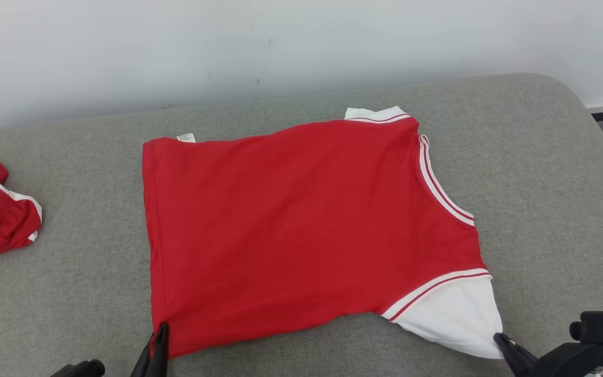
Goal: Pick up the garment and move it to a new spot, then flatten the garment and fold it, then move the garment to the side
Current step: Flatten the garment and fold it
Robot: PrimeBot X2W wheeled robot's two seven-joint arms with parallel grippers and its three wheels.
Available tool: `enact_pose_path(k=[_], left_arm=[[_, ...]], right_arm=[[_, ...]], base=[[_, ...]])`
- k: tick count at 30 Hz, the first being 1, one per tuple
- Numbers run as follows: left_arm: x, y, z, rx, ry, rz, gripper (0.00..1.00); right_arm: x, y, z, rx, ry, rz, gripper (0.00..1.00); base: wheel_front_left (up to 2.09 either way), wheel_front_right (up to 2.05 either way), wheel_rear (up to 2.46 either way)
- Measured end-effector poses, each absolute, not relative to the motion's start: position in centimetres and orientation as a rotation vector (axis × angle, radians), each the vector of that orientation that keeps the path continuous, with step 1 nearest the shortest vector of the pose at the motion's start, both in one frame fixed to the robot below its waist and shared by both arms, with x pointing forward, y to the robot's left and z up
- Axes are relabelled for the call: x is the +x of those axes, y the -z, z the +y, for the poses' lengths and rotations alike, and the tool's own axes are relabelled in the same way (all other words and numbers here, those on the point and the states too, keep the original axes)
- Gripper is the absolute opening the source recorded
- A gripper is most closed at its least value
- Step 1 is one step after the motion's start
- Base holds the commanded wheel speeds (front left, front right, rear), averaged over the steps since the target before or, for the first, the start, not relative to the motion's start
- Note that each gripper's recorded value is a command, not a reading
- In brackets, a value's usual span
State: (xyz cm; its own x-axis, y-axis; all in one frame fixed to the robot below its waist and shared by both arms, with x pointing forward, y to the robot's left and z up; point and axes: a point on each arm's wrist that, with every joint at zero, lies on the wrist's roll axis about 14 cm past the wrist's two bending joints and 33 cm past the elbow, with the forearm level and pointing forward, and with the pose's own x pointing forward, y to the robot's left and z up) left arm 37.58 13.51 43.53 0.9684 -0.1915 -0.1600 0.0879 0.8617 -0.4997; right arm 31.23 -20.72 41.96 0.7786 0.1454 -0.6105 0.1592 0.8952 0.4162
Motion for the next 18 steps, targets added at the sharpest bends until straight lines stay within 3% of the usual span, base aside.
enact_pose_path(k=[18], left_arm=[[37.2, -42.6, 13.8, -0.487, 0.141, 0.249, 0.0]], right_arm=[[32.2, -41.7, -20.0, 0.509, -0.011, 0.669, 0.0]], base=[[0.0, 0.0, 0.0]])
